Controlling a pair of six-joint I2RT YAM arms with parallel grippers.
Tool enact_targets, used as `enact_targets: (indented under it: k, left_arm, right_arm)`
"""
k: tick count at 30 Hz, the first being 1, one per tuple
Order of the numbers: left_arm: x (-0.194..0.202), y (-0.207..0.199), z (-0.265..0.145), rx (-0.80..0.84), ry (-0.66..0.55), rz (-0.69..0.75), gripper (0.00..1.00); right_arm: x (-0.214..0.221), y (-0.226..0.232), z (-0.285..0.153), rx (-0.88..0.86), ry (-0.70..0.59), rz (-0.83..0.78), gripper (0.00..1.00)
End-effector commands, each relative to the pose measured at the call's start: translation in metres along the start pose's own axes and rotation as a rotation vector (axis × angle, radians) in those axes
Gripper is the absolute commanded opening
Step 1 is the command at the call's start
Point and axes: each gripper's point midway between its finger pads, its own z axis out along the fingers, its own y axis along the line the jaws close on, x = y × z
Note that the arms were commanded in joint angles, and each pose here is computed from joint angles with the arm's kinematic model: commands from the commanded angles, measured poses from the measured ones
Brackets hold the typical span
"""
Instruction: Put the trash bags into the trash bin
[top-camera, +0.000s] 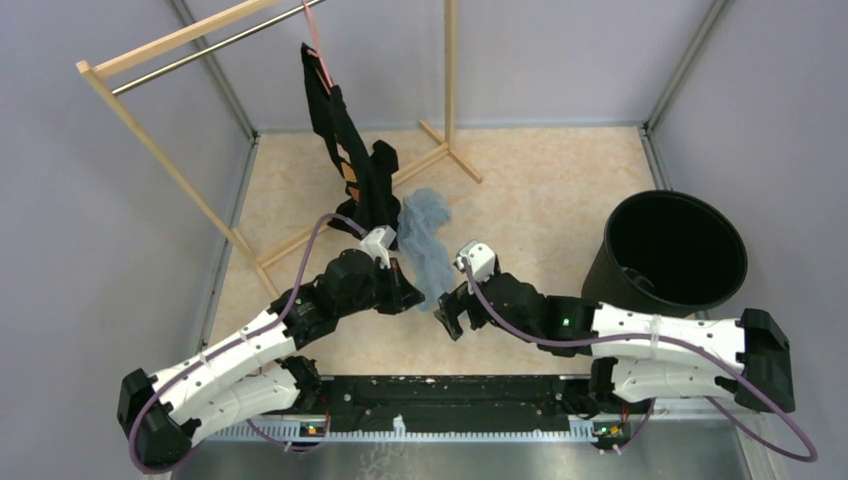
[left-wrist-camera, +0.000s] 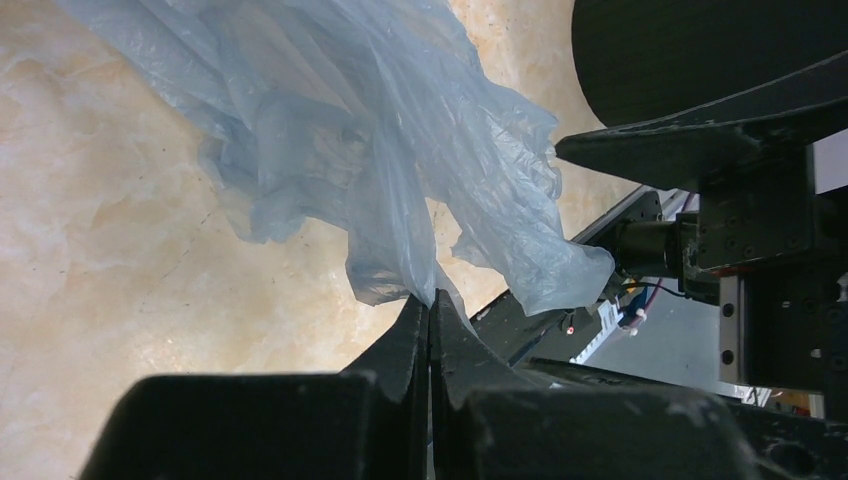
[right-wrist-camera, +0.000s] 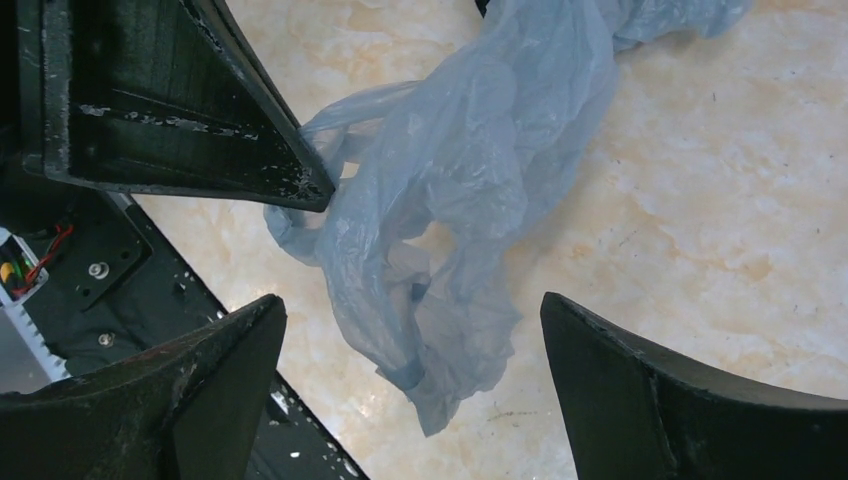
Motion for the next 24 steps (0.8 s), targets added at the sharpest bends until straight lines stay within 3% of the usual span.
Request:
enact_targets:
  k: [1, 2, 4, 7, 9, 15, 18, 24]
  left_arm:
    - [-0.013, -0.016, -0.006, 0.049, -0.038, 0.022, 0.0]
    - [-0.013, -0.015, -0.005, 0.044, -0.038, 0.023, 0.0]
    - [-0.011, -0.012, -0.004, 0.033, -0.034, 0.026, 0.0]
    - [-0.005, -0.002, -0.001, 0.0, -0.019, 0.024, 0.0]
    - [0.003, 0.01, 0.002, -0.032, -0.004, 0.02, 0.0]
    - [0.029, 0.044, 0.007, -0.128, 0.046, 0.0, 0.0]
    - [0.034, 0.059, 0.008, -0.181, 0.038, -0.007, 0.0]
    - [-0.002, 0.063, -0.005, -0.275, -0.096, 0.006, 0.0]
  right_arm:
    - [-0.009, 0.004, 0.013, 0.004, -0.042, 0.03, 0.97]
    - [-0.006, -0.002, 0.015, 0.042, -0.041, 0.033, 0.95]
    - [-0.003, -0.015, 0.016, 0.116, -0.045, 0.043, 0.78]
    - [-0.003, -0.036, 0.009, 0.222, -0.084, 0.107, 0.26]
    - [0.0, -0.041, 0.003, 0.227, -0.113, 0.151, 0.13]
    - [0.028, -0.051, -0.005, 0.228, -0.111, 0.243, 0.0]
    - [0.037, -0.062, -0.006, 0.27, -0.086, 0.255, 0.0]
    - [0.019, -0.098, 0.002, 0.318, -0.076, 0.322, 0.0]
